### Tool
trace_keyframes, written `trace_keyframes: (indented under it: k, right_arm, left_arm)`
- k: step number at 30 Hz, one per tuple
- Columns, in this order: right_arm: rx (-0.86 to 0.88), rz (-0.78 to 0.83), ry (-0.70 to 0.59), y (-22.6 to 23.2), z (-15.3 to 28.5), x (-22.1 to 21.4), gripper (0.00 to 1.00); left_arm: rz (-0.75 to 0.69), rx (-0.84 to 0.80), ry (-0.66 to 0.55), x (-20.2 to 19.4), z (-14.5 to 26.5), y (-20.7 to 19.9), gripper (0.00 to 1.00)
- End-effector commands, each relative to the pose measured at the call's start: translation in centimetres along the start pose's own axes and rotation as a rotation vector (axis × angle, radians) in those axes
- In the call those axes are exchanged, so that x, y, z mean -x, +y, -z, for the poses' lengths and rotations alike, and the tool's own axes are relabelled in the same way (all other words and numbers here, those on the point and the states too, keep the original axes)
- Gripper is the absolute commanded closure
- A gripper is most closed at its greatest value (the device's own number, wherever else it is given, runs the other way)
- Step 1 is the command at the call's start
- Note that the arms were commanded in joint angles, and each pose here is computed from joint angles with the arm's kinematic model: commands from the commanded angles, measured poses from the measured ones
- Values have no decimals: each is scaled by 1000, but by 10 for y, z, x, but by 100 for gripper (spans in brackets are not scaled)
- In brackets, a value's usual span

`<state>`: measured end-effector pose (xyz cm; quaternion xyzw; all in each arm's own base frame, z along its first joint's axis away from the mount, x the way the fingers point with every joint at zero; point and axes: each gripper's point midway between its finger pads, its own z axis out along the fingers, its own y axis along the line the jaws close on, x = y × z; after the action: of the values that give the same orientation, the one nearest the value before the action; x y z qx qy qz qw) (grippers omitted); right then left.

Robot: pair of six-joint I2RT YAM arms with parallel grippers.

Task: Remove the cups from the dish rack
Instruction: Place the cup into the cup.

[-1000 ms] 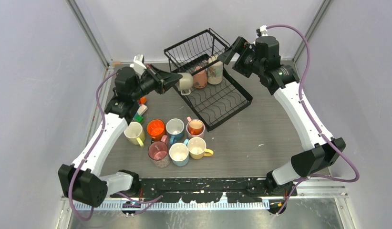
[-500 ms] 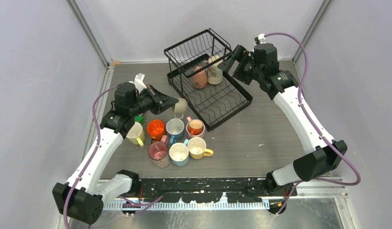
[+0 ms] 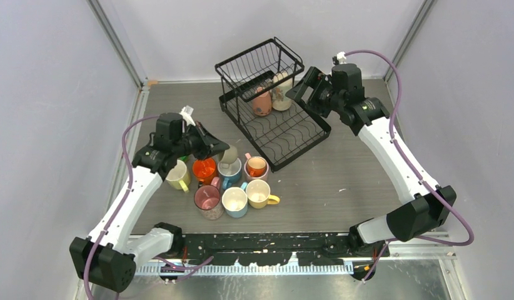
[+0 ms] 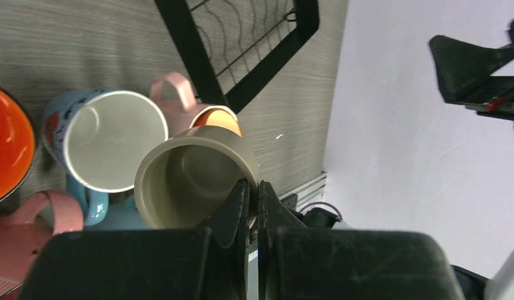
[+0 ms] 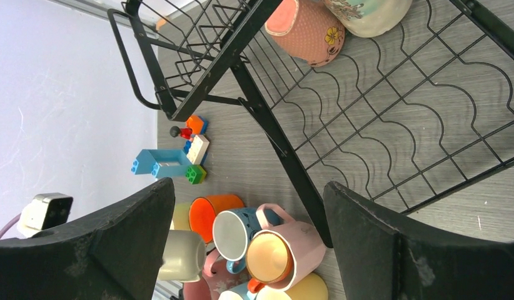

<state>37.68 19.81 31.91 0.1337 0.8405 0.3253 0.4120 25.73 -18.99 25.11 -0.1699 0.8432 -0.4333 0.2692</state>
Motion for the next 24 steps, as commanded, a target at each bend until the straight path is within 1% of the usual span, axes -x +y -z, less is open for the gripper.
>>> trace_keyframes:
  k: [1,13,24]
  right_arm:
    - [57,21,-39,15,9,8,8]
    - [57,16,-20,10,5,0,8]
    - [56,16,-10,7,3,-4,8]
  left_arm:
    - [-57,50,16,-2,-4,14,100]
    - [-60,150,71,-3,-25,39,100]
    - [-80,204,97,-3,-39,46,100]
